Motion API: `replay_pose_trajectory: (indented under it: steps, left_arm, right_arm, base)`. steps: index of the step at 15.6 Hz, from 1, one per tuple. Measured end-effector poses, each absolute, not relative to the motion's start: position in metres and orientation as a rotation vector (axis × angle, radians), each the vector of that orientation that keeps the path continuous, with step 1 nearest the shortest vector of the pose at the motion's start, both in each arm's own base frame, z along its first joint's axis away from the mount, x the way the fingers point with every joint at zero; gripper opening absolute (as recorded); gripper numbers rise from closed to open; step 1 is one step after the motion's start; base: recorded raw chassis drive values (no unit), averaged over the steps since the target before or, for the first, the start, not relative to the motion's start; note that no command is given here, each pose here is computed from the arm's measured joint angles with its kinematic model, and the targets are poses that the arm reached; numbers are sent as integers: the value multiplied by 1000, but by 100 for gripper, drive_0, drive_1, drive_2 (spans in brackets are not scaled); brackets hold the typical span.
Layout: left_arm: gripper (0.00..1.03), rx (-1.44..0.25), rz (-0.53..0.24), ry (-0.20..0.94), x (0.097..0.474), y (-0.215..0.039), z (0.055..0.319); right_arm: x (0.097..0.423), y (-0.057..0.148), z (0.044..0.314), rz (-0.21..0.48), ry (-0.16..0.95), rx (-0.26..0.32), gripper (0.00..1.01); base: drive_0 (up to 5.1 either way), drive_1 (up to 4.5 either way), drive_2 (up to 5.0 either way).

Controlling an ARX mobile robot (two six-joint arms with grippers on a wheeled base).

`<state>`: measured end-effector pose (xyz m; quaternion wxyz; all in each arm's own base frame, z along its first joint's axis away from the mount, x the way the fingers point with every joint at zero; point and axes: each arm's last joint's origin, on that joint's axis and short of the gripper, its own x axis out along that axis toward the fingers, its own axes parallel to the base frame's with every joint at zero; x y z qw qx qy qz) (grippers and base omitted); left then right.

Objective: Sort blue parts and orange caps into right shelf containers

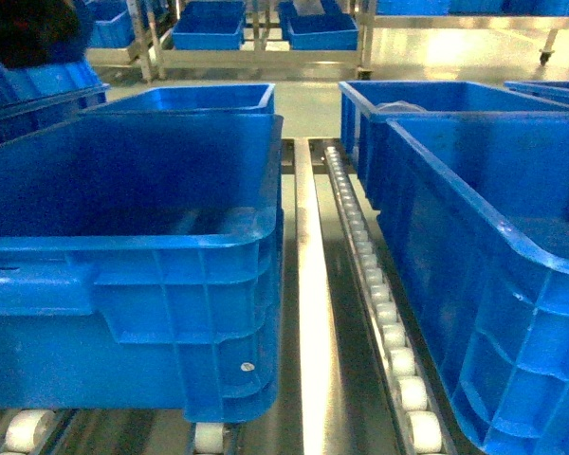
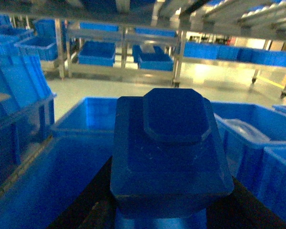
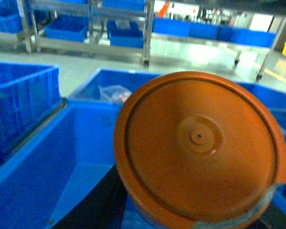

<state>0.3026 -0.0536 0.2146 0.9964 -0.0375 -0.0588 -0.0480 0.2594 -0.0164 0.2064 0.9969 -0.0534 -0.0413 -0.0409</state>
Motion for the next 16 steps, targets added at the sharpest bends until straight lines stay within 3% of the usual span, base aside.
replay_pose_trajectory:
  steps: [2,4,5,7,8,10,13,16]
  left_arm:
    - [68,-85,-96,-77,314,-60,201]
    - [94,-113,-105,-121,310,-60,206]
    - [99,-122,-120,-104,306,-58,204]
    - [98,-124,-52,-66,294,-53,201]
    - [91,-91,-16,-13,291,-51,202]
    - [66,-30,-4,4,263,-38,195]
    - [30,-17,6,10,229,-24,185]
    - [3,-17,2,12,208,-17,179]
  right_arm:
    - [272,-18,179,-80,27,-101,68]
    - [271,-19,184,-79,-8,-102,95]
    - [271,-20,184,-84,1,-104,99]
    - [264,-19,184,-79,13,-106,98]
    - [264,-18,183,-41,12,-88,93]
    - [239,-15,179,-7,12,-33,68]
    - [211,-1,174,1,13,-15,31]
    - [193,1,169,6,-20,-15,4]
  base:
    - [0,0,0]
    - [0,0,0]
    - [0,0,0]
    - [0,0,0]
    - [0,0,0]
    - [0,0,0]
    - [0,0,0]
    - [0,0,0]
